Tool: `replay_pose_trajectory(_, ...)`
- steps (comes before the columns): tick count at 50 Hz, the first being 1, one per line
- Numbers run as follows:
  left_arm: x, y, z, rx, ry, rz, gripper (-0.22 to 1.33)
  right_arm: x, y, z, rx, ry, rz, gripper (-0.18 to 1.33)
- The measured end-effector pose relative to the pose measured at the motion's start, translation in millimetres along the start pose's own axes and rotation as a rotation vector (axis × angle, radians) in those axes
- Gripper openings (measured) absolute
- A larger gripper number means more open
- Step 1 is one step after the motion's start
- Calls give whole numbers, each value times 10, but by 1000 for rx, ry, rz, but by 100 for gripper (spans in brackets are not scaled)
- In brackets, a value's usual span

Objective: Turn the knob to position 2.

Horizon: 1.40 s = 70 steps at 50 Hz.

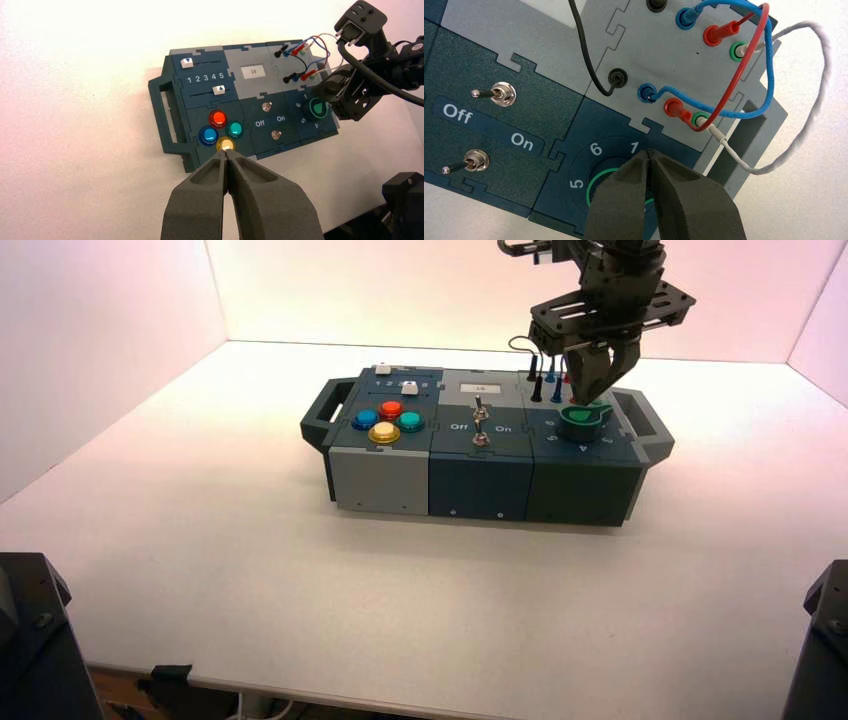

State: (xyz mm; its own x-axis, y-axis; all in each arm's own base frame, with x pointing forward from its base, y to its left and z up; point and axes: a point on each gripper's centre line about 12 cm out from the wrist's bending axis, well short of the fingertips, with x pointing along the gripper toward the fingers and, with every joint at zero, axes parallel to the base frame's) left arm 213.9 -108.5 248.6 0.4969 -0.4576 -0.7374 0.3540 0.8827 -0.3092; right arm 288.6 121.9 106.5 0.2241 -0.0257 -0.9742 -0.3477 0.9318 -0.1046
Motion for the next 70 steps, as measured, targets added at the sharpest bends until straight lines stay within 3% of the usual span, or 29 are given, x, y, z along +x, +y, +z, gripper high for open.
replay_pose_trajectory(26,12,3,-4,-1,6,0,-16,-8,-1,13,1,-2,0,-15)
replay_pose_trajectory(55,-15,-14,62,17,-10,-1,-16,-133,-2,161,9,-33,-2,-14)
replay_pose_trajectory(70,-17,-20,56,18,2,-5,-16,-574,-51,264,26,-170,5,-14)
